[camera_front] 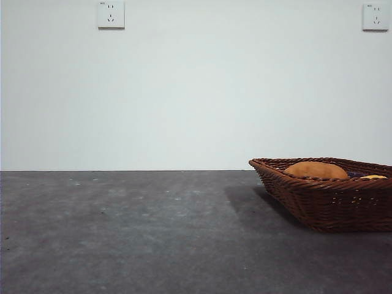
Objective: Help me put the vegetables on the table into the basket
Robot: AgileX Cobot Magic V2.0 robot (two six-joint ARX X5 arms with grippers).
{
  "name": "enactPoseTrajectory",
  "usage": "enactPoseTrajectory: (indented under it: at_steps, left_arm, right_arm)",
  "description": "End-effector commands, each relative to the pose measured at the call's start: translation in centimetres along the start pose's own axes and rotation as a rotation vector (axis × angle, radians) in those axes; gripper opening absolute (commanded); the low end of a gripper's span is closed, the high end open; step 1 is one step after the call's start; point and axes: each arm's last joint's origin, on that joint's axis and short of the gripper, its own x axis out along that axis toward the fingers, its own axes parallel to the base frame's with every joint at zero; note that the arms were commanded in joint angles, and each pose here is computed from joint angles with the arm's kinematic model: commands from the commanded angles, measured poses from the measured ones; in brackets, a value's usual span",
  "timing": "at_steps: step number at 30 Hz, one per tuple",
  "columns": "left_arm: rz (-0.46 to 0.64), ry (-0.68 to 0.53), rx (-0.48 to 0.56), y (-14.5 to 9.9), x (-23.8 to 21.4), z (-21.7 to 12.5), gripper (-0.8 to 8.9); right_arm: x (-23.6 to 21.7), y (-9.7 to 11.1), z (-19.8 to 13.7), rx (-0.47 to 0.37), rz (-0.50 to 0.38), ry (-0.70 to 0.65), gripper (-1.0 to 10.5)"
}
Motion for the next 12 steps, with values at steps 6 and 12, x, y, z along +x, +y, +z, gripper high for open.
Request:
enactPoseTrajectory:
  at_steps: [6,12]
  left_arm:
    - [0.004,0.002,-0.006,0.1,0.1,-0.3,-0.03]
    - [0.004,0.004,-0.007,0.1,0.1,-0.3,-0.03]
  right_arm:
    - [1.2,0.1,-3.0,0.059,0.012,0.062,0.0]
    - [1.4,0.1,-3.2,0.060,0.009,0.066,0.0]
